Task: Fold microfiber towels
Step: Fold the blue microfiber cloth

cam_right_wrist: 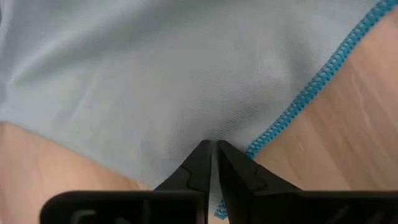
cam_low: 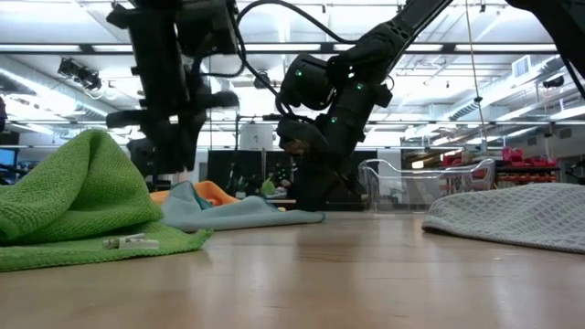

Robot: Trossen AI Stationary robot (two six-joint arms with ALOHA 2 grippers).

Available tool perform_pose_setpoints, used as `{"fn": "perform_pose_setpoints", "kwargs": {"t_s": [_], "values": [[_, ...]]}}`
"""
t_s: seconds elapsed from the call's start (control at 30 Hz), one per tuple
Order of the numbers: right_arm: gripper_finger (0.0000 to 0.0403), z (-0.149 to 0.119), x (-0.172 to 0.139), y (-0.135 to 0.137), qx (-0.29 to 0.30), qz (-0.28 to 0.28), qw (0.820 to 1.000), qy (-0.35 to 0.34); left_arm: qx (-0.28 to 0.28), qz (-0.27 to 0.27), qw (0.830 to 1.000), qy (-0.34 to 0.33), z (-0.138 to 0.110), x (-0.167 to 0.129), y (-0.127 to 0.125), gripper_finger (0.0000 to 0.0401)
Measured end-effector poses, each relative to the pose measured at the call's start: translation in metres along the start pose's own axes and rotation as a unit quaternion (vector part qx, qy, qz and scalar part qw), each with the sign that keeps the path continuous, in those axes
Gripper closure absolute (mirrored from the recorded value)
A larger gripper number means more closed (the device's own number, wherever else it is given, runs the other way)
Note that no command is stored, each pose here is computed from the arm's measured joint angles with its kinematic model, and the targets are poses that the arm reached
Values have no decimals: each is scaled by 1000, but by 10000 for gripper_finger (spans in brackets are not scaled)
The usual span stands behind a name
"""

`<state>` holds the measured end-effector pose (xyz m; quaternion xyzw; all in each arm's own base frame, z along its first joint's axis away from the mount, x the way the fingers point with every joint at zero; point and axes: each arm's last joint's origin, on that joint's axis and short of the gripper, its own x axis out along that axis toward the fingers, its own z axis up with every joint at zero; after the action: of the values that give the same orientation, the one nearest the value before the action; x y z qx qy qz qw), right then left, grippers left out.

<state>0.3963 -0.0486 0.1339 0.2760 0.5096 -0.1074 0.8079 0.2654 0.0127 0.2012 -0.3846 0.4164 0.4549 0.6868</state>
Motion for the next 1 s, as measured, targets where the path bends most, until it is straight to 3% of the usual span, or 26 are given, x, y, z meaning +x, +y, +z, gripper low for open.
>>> {"fn": "perform_pose_setpoints", "kwargs": {"t_s": [0.2, 0.37, 0.73, 1.0], "values": [[346, 0, 0, 0, -4, 0, 1000, 0, -2, -51, 999, 6, -4, -31, 6, 281], [348, -4, -1, -2, -8, -15, 1000, 18, -1, -53, 998, 31, -14, -33, 5, 267], [390, -21, -6, -28, 29, -74, 993, 91, 15, -56, 998, 14, -18, -33, 2, 290], [398, -30, -32, -20, 54, -175, 981, 62, 53, -63, 997, -9, -13, -31, 0, 301]]}}
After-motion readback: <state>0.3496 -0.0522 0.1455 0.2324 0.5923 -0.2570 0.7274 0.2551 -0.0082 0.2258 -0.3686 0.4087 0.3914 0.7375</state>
